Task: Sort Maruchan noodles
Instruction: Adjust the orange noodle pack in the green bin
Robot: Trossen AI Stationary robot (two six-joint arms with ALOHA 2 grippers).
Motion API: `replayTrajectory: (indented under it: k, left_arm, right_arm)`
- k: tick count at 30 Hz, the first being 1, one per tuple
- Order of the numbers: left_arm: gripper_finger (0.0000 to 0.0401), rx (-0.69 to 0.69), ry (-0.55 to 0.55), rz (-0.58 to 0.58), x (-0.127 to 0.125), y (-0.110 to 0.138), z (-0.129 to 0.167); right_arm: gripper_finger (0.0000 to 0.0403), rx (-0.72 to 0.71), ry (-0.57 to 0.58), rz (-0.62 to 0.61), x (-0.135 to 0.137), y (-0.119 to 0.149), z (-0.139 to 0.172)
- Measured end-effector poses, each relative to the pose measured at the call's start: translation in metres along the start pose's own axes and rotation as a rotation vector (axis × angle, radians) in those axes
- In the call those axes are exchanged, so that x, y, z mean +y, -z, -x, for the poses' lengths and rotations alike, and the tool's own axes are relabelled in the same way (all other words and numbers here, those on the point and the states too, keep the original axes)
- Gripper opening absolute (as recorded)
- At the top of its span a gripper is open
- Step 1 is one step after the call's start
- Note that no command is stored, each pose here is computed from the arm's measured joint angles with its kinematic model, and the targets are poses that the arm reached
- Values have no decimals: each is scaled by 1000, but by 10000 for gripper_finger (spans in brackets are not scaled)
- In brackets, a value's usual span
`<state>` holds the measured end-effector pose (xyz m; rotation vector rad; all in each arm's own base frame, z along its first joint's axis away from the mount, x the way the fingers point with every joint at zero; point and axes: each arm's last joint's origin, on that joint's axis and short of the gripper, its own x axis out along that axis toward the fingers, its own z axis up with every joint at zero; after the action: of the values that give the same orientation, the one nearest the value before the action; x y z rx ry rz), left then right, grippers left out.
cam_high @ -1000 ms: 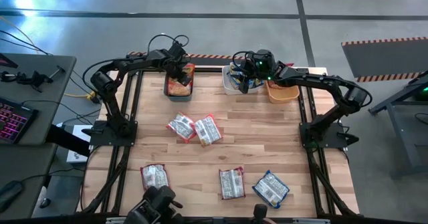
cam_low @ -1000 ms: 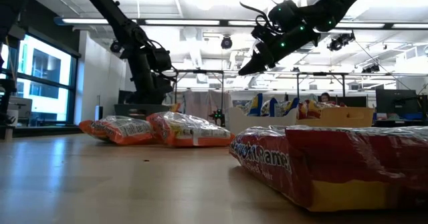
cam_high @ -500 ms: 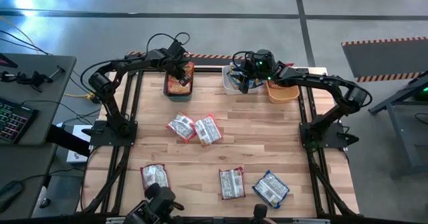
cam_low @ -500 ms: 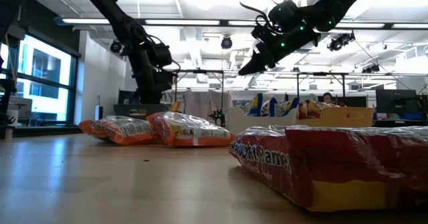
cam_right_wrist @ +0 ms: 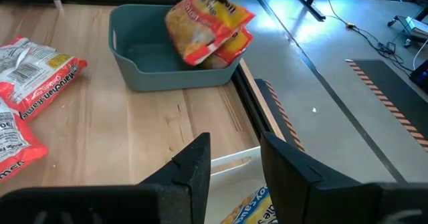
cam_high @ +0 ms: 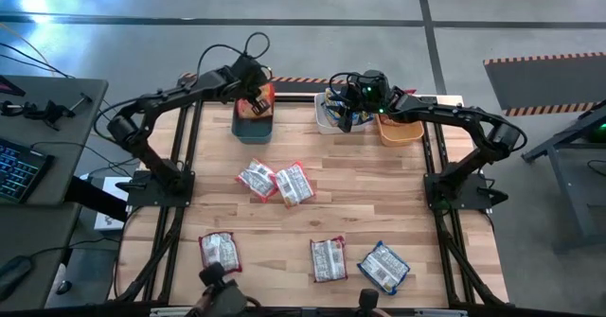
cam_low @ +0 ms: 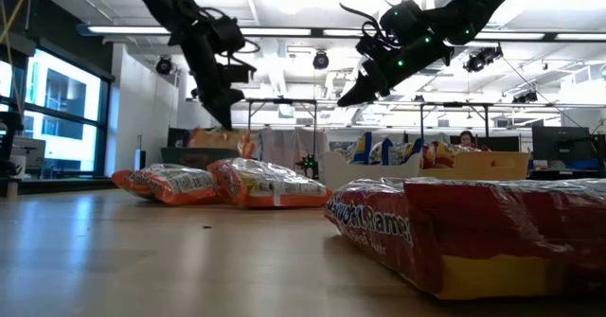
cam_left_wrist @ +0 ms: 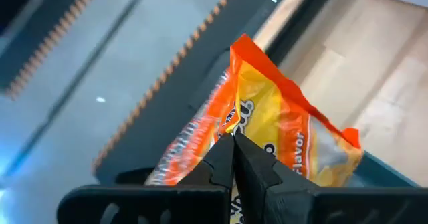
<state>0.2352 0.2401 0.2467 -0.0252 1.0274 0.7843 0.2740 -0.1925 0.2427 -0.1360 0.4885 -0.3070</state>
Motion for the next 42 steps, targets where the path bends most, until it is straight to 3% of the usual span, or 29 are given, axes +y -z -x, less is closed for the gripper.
replayTrajectory:
  k: [6, 10, 17, 24, 30, 40, 42]
  left_arm:
    - [0, -89, -91, -106, -22, -8, 2]
    - [0, -127, -180, -200, -45, -1, -5]
    - [0, -143, -303, -254, -69, 20, -16]
    - [0, -126, -423, -331, -74, 35, -22]
    - [0, -160, -505, -381, -70, 30, -20]
    - [0, -146, -496, -399, -71, 31, -20]
    - [0, -139, -493, -408, -73, 32, -20]
  right_arm:
    - [112, 1, 0, 0, 0, 0, 0]
    - [112, 5, -2, -1, 0, 0, 0]
    - [112, 1, -39, -25, 1, 2, -3]
    - [112, -4, -71, -79, 1, 11, -18]
    - [112, -47, -80, -93, 1, 10, -22]
    - [112, -66, -100, -110, 1, 9, -22]
    - [112, -82, -146, -126, 2, 8, -23]
